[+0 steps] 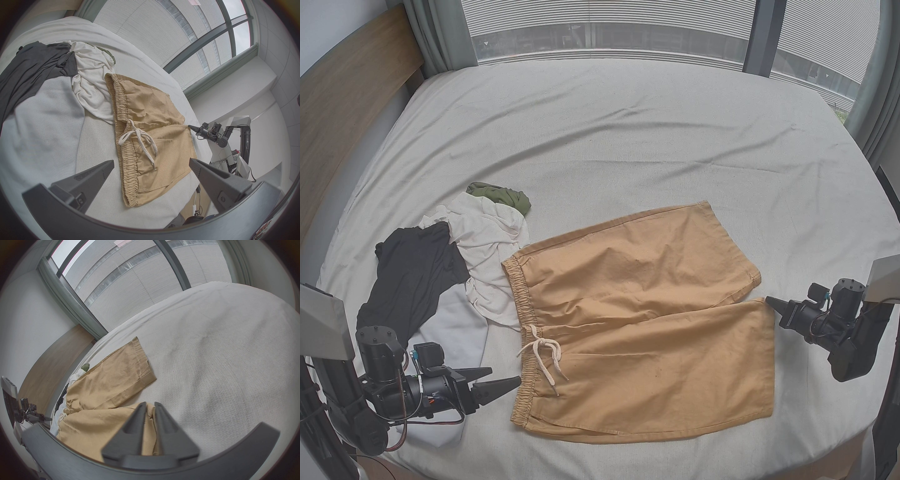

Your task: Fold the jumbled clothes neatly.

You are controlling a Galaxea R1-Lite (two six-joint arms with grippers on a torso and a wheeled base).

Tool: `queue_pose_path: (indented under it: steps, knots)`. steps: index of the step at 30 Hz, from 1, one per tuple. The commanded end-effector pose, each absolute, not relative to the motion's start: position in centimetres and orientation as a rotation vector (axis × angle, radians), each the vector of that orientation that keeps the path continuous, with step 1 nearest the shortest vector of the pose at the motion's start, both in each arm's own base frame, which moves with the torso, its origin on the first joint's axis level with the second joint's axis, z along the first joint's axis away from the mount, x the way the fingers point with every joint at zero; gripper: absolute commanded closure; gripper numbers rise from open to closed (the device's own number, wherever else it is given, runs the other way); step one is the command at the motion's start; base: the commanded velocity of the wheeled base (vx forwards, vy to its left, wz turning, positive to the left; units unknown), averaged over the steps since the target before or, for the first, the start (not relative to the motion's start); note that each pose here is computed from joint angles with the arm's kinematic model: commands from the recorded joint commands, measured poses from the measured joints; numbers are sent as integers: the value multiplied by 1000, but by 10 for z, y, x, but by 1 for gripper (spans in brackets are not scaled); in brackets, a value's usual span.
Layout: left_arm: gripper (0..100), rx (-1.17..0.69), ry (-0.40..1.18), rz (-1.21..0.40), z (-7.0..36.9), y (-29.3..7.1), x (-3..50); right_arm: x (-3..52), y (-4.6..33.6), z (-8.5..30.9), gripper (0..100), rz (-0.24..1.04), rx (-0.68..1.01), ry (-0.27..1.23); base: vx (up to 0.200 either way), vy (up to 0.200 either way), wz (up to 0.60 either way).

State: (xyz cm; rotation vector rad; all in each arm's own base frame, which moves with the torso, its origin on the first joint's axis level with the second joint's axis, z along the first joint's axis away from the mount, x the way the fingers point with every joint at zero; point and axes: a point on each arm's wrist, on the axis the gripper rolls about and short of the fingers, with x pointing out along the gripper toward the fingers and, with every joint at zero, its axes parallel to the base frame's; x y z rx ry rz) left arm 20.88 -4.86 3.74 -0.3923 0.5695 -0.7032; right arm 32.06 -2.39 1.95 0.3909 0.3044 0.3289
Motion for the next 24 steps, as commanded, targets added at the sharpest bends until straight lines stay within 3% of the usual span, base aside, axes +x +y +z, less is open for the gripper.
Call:
queue_pose_path:
  steps: [1, 8, 24]
  knots:
    - [0, -399, 585, -696, 36, -48, 205, 319, -25, 23, 0, 327, 389, 298, 0, 0, 0]
    - [0, -469, 592, -666, 42, -46, 203, 296, -36, 65, 0, 289, 360, 194, 0, 0, 0]
    - [0, -429, 829, -660, 14, -59, 192, 268, -20, 50, 0, 338, 341, 314, 0, 0, 0]
